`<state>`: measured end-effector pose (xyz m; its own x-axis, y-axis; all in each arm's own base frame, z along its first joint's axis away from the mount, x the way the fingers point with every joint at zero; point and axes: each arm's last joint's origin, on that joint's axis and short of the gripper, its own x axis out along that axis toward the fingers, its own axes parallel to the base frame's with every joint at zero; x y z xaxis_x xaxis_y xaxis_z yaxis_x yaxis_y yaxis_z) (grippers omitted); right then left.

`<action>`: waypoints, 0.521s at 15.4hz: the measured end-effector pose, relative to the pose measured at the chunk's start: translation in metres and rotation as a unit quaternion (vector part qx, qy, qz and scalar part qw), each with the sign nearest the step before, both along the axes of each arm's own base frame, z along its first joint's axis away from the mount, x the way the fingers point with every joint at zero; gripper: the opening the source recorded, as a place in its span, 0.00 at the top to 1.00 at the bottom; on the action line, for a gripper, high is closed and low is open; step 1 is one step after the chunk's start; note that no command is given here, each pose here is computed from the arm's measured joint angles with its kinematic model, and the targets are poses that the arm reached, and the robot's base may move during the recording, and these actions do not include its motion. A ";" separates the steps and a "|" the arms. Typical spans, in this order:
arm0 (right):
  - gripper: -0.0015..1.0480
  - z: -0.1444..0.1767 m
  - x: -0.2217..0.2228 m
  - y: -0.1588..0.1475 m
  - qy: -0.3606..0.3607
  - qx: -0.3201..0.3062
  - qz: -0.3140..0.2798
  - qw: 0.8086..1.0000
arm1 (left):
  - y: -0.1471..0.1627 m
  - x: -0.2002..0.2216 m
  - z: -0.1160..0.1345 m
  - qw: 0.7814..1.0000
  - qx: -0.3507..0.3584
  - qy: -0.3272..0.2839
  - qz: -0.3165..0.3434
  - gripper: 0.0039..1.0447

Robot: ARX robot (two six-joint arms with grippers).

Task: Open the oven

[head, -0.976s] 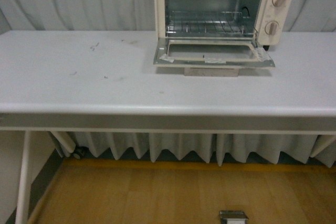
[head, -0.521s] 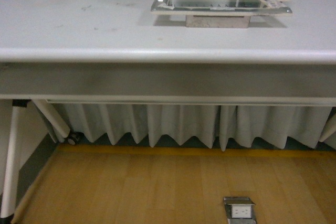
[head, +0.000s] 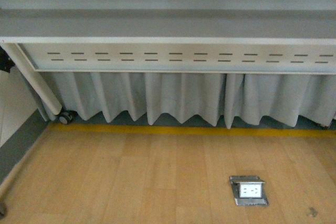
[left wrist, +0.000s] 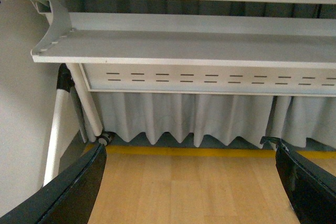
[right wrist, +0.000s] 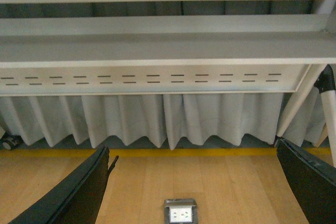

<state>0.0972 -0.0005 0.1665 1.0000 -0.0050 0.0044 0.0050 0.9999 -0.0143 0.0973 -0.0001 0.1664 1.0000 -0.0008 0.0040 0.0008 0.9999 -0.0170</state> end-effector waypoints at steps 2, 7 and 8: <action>0.06 0.000 0.000 0.000 0.000 0.000 0.000 1.000 | 0.000 0.000 0.000 1.000 0.000 0.001 -0.001 0.06; 0.06 0.000 0.000 0.000 0.001 0.000 0.000 1.000 | 0.000 0.000 0.000 1.000 0.000 0.002 0.000 0.06; 0.06 0.000 0.000 0.000 0.001 0.000 0.000 1.000 | 0.000 0.000 0.000 1.000 0.000 0.001 0.000 0.06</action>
